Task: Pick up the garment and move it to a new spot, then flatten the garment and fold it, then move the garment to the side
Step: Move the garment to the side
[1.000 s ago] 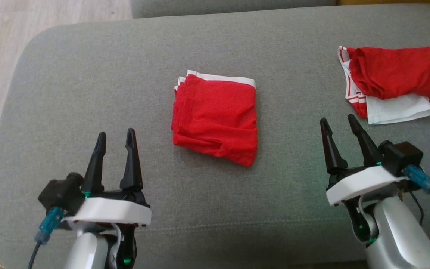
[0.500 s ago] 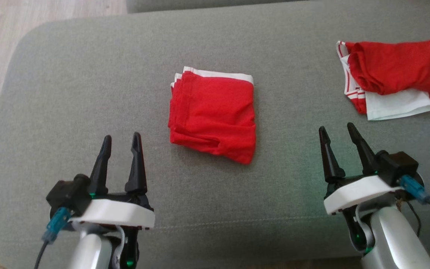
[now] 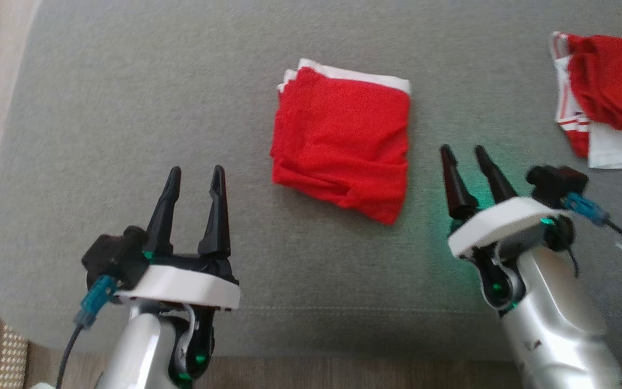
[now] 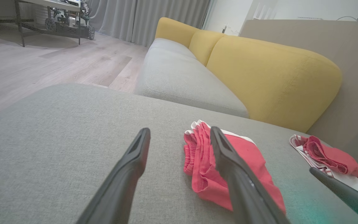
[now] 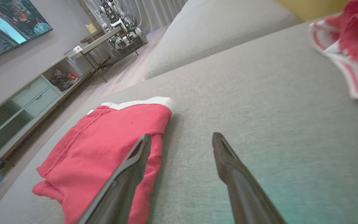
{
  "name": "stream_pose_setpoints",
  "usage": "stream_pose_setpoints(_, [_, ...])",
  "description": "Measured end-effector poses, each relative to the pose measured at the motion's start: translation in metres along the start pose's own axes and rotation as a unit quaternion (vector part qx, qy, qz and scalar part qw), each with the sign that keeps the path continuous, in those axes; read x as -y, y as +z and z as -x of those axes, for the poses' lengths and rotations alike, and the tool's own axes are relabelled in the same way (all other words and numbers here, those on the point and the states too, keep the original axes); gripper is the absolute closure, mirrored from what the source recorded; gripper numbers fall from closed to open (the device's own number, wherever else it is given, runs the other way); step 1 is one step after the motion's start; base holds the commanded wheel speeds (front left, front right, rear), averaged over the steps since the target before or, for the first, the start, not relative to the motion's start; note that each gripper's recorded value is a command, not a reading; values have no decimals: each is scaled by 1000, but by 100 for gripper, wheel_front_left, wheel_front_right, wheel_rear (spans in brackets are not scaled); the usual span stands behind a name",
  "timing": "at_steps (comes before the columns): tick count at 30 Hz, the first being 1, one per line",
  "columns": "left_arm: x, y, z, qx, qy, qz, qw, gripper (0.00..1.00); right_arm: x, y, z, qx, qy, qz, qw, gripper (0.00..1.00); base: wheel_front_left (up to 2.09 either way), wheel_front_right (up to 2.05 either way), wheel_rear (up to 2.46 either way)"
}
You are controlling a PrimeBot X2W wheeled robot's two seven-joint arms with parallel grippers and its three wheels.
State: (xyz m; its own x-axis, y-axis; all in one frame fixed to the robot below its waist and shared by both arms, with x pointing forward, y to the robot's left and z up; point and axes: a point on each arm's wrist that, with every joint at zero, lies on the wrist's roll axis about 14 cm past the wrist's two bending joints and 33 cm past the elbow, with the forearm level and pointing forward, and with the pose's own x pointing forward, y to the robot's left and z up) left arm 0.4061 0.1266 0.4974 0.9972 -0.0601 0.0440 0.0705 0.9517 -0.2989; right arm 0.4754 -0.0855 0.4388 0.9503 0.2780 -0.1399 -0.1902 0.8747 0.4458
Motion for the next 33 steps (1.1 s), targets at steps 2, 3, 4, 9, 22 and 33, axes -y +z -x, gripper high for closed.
stream_pose_setpoints(2, [-4,-1,0,-2,6,-2,1000,0,-10,-14,-10,-27,13,-21,999,0,0,0,0])
stream_pose_setpoints(3, [-6,-2,1,-4,9,-3,1000,0,-15,-20,-14,-38,20,-27,999,0,0,0,0])
stream_pose_setpoints(4, [-9,-3,2,-5,13,-4,1000,0,-19,-26,-18,-50,26,-31,998,0,0,0,0])
stream_pose_setpoints(9, [-21,1,4,-2,30,-11,999,0,-33,-48,-29,-93,46,-36,994,0,0,0,0])
stream_pose_setpoints(22, [-36,8,13,4,60,-15,998,0,-42,-69,-42,-139,84,58,985,100,0,0,0])
stream_pose_setpoints(33, [7,-1,-7,1,-12,-1,1000,0,5,3,-34,-73,81,237,965,100,0,0,0])
